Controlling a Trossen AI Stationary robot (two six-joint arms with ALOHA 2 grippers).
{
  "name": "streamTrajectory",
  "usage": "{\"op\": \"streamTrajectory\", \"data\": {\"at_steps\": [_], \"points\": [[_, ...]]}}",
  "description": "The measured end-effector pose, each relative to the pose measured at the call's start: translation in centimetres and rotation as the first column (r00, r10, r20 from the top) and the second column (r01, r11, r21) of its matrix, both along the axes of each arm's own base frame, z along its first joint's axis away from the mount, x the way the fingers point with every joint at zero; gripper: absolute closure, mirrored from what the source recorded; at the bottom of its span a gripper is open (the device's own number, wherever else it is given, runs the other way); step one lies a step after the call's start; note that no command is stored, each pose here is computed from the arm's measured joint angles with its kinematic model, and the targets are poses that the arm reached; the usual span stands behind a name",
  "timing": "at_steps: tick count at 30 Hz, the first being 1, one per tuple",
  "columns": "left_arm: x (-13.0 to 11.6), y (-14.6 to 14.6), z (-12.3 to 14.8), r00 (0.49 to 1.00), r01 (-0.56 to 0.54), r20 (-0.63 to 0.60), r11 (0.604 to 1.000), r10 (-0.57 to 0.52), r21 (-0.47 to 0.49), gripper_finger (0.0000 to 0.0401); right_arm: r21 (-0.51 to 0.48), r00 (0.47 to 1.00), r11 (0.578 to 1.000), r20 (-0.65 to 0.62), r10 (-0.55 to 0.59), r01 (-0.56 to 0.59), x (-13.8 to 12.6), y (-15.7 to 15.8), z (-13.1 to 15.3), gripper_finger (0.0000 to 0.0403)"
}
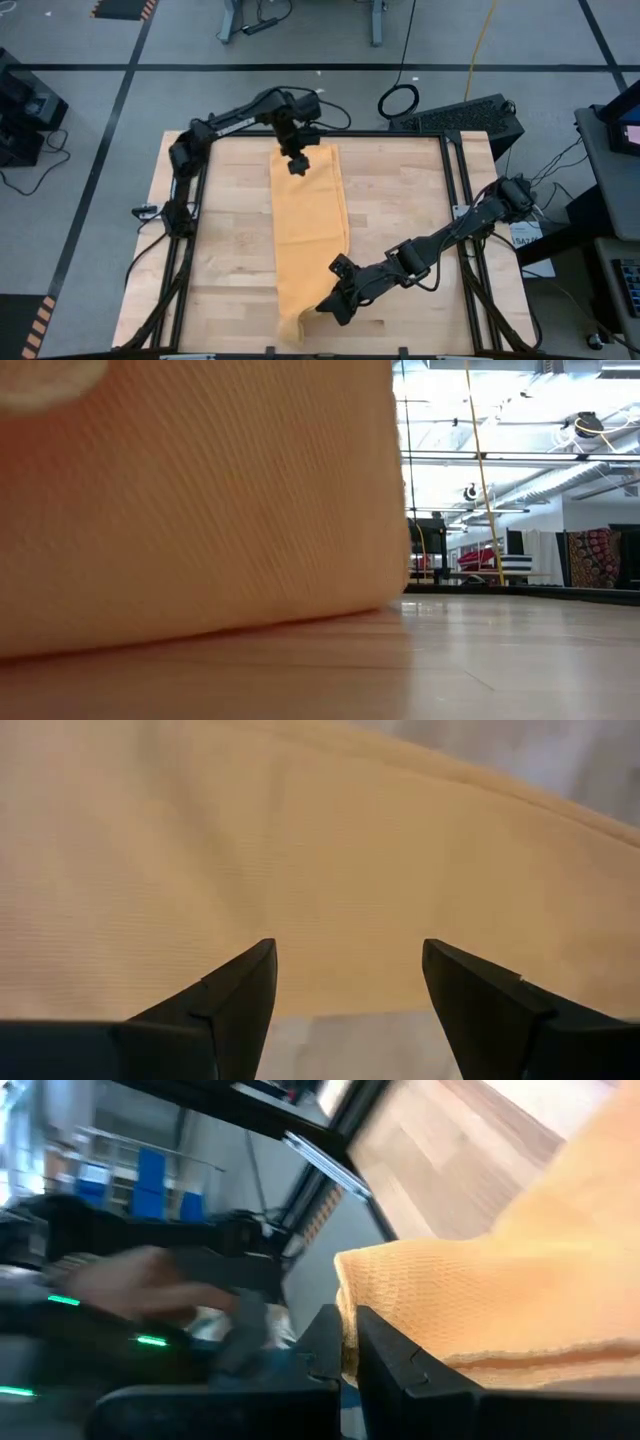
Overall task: Roll towel
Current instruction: Roll the yellow towel
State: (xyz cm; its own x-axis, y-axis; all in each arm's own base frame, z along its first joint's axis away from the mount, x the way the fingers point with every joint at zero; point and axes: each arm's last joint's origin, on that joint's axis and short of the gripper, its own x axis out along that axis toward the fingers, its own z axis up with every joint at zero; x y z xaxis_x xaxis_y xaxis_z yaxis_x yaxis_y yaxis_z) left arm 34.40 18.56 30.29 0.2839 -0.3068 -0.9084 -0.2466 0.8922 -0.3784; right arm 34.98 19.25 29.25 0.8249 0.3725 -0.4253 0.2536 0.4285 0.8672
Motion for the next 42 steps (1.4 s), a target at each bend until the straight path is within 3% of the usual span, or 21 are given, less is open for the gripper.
{"op": "streamTrajectory", "data": {"at_steps": [6, 11, 16, 19, 23, 28, 34, 37, 42], "points": [[-2.9, -3.8, 5.3, 0.988, -0.008, 0.154, 1.0, 0.003, 0.027, 0.0147, -0.033, 1.0, 0.999, -0.01, 0.016, -0.017, -0.2, 0.1, -0.2, 0.0399], [-4.6, -9.1, 8.1, 0.944, 0.003, 0.329, 0.999, 0.012, -0.044, 0.0147, -0.05, 0.997, 0.996, -0.004, 0.077, -0.077, -0.3, 0.1, 0.0, 0.0399], [-5.5, -15.1, 7.8, 0.943, -0.019, 0.332, 0.999, 0.032, -0.043, 0.0147, -0.118, 0.981, 0.975, 0.009, 0.192, -0.189, -1.0, 0.0, 0.6, 0.0399], [-6.3, -17.8, 6.7, 0.957, -0.072, 0.287, 0.994, 0.048, 0.076, 0.0147, -0.163, 0.961, 0.947, -0.049, 0.273, -0.277, -1.8, -0.2, 0.5, 0.0399], [-6.8, -18.7, 4.1, 0.956, -0.212, 0.264, 0.924, 0.129, 0.317, 0.0147, -0.216, 0.925, 0.9, -0.106, 0.364, -0.379, -2.3, -0.3, -0.1, 0.0399], [-6.4, -14.2, 2.0, 0.918, -0.378, 0.253, 0.867, 0.305, 0.325, 0.0147, -0.209, 0.902, 0.877, -0.106, 0.419, -0.432, -2.4, -0.2, -0.1, 0.0399], [-7.6, -3.4, -1.5, 0.846, -0.532, 0.139, 0.804, 0.514, 0.264, 0.0147, -0.161, 0.913, 0.9, -0.118, 0.391, -0.406, -2.5, 0.0, 0.0, 0.0399], [-9.0, 1.7, -4.9, 0.769, -0.623, 0.015, 0.743, 0.639, 0.244, 0.0147, -0.133, 0.92, 0.912, -0.126, 0.372, -0.387, -2.5, 0.0, 0.0, 0.0399], [-11.0, 6.6, -10.0, 0.682, -0.71, -0.167, 0.7, 0.711, 0.082, 0.0147, -0.085, 0.928, 0.931, -0.147, 0.342, -0.356, -2.5, 0.0, 0.0, 0.0399]]}}
